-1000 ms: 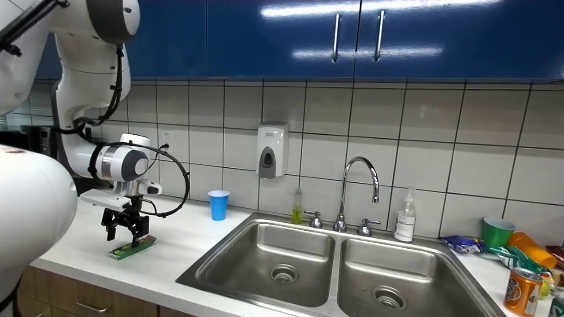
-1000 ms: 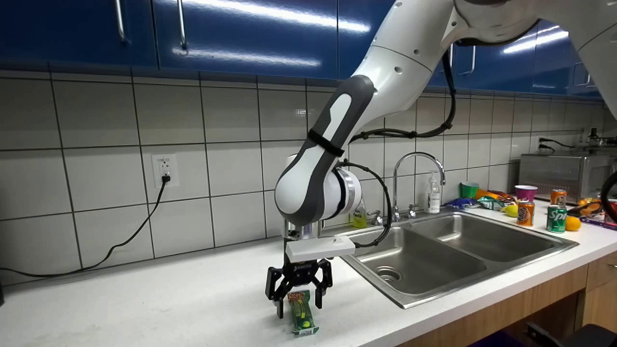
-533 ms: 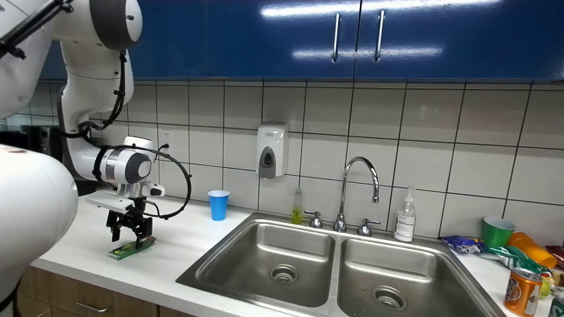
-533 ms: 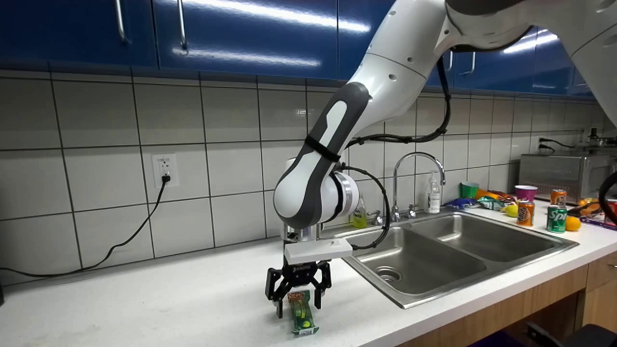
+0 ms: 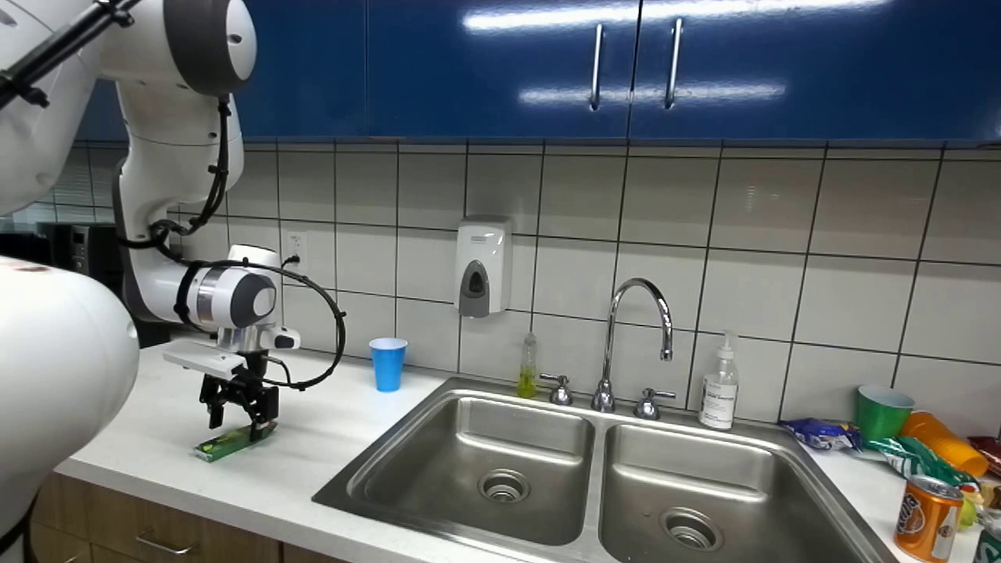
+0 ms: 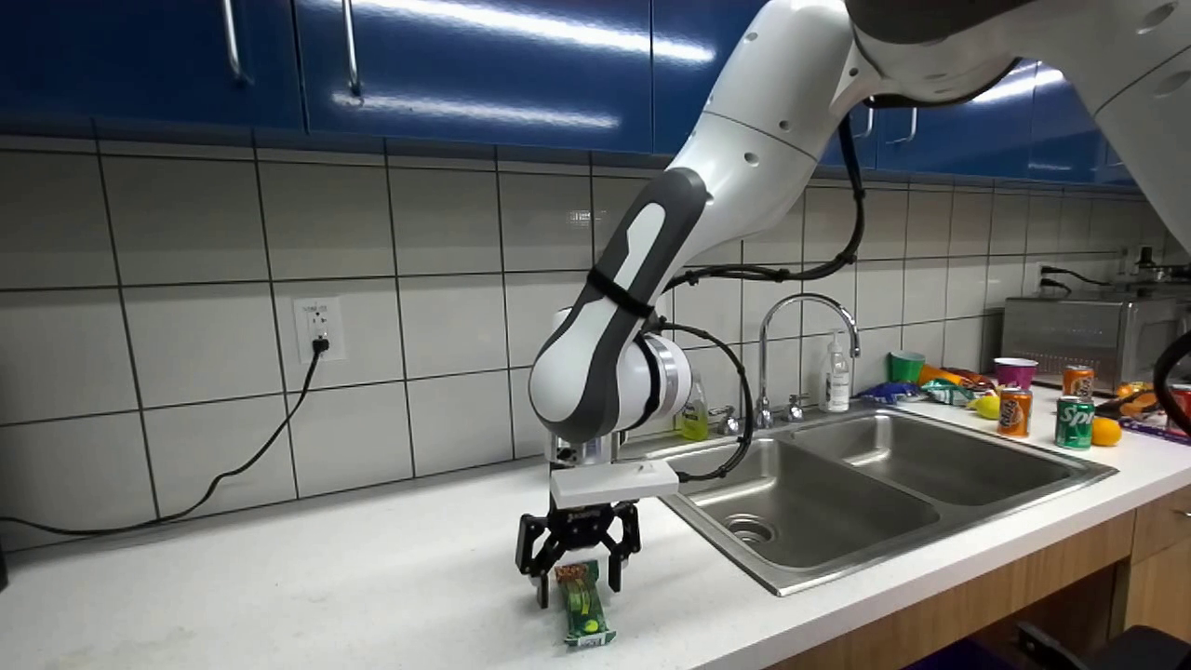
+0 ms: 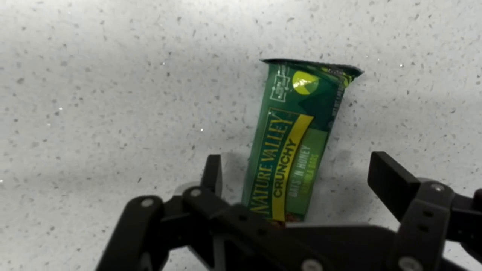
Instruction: Move the protein bar to the left sink
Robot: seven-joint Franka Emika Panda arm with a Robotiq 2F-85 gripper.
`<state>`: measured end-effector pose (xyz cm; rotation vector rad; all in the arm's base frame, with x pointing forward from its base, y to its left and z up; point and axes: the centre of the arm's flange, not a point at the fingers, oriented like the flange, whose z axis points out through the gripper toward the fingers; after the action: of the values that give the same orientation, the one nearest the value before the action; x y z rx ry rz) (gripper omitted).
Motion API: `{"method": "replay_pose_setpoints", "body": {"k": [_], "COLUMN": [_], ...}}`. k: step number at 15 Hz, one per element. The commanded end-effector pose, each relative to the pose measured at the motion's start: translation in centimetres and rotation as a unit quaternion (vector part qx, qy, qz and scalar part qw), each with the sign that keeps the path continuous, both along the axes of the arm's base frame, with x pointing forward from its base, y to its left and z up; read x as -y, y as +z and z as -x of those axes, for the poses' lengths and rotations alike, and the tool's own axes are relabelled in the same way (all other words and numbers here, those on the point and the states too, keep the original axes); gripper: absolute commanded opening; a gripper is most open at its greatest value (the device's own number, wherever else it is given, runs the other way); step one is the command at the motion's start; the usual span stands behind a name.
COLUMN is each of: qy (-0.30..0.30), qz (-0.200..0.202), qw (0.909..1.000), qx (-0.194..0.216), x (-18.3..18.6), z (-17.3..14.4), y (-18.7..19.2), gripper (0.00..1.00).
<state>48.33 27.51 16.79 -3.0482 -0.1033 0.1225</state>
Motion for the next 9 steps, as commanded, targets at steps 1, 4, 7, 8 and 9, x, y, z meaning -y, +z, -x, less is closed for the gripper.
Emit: {"method": "replay_pose_setpoints", "body": {"k": [1, 4, 7, 8, 9], "qy": [-0.010, -0.012, -0.013, -0.014, -0.014], "qz": [0.009, 0.011, 0.011, 0.011, 0.011], "qw": [0.9999, 0.9998, 0.9998, 0.9998, 0.9998], "qx": [0.006, 0.006, 0.004, 0.003, 0.003], "x": [-0.32, -0.16, -0.18, -0.17, -0.18], "z": [-0.61, -0.73, -0.82, -0.86, -0.90], "y": [-0.07, -0.20, -0.39, -0.46, -0.49], "gripper": [1.00, 1.00, 1.00, 1.00, 1.00]}}
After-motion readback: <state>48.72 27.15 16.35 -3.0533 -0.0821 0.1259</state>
